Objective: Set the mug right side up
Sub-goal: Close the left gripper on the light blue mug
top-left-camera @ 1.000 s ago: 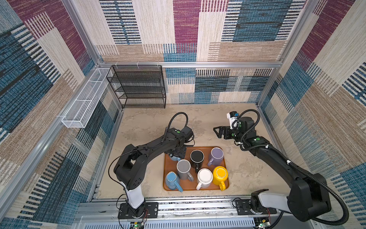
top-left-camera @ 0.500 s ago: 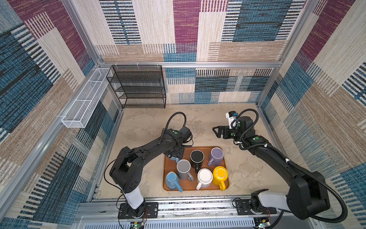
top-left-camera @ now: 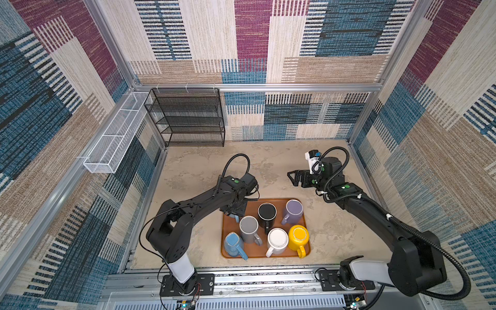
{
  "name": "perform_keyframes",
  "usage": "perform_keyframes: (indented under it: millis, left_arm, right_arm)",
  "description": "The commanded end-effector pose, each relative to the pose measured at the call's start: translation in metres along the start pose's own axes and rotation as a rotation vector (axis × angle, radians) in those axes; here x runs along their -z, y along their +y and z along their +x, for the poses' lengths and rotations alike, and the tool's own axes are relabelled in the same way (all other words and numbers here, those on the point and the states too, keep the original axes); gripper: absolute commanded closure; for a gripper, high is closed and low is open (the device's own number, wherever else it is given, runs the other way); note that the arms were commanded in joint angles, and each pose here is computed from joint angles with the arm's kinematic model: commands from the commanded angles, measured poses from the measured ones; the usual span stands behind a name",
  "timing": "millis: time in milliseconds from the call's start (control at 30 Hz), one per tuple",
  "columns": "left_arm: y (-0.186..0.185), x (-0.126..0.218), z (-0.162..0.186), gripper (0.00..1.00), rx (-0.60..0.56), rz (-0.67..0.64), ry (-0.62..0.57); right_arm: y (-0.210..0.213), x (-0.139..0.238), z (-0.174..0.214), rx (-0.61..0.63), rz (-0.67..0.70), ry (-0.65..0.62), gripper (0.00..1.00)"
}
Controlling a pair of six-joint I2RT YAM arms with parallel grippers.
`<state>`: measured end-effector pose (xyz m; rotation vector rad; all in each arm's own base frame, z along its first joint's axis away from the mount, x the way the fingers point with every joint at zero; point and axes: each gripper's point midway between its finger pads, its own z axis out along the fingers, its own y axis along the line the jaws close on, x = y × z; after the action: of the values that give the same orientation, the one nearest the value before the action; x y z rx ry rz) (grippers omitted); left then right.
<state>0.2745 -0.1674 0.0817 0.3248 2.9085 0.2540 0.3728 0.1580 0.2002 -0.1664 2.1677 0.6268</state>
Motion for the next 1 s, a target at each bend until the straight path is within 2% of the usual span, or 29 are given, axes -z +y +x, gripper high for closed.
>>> perform_keyframes:
  millis: [0, 733, 800, 833, 867, 967]
  left_arm:
    - [0.006, 0.003, -0.004, 0.41, 0.027, -0.019, -0.031]
    - [0.004, 0.000, 0.006, 0.60, 0.033, 0.009, -0.015]
    - [0.003, 0.000, 0.006, 0.67, 0.035, 0.018, -0.018]
    - [0.002, -0.001, 0.006, 0.78, 0.033, 0.024, -0.020]
    - [0.002, -0.001, 0.006, 1.00, 0.036, 0.025, -0.021]
    - [0.001, -0.002, 0.006, 1.00, 0.035, 0.028, -0.017]
  right_arm:
    - [0.003, -0.001, -0.005, 0.013, -0.006, -0.011, 0.00]
    - [0.010, -0.004, -0.007, 0.019, -0.007, -0.008, 0.00]
    - [0.010, -0.004, -0.007, 0.018, -0.006, -0.009, 0.00]
    - [0.011, -0.004, -0.006, 0.019, -0.008, -0.006, 0.00]
    - [0.011, -0.004, -0.005, 0.019, -0.008, -0.004, 0.00]
    - [0.010, -0.004, -0.006, 0.020, -0.006, -0.003, 0.00]
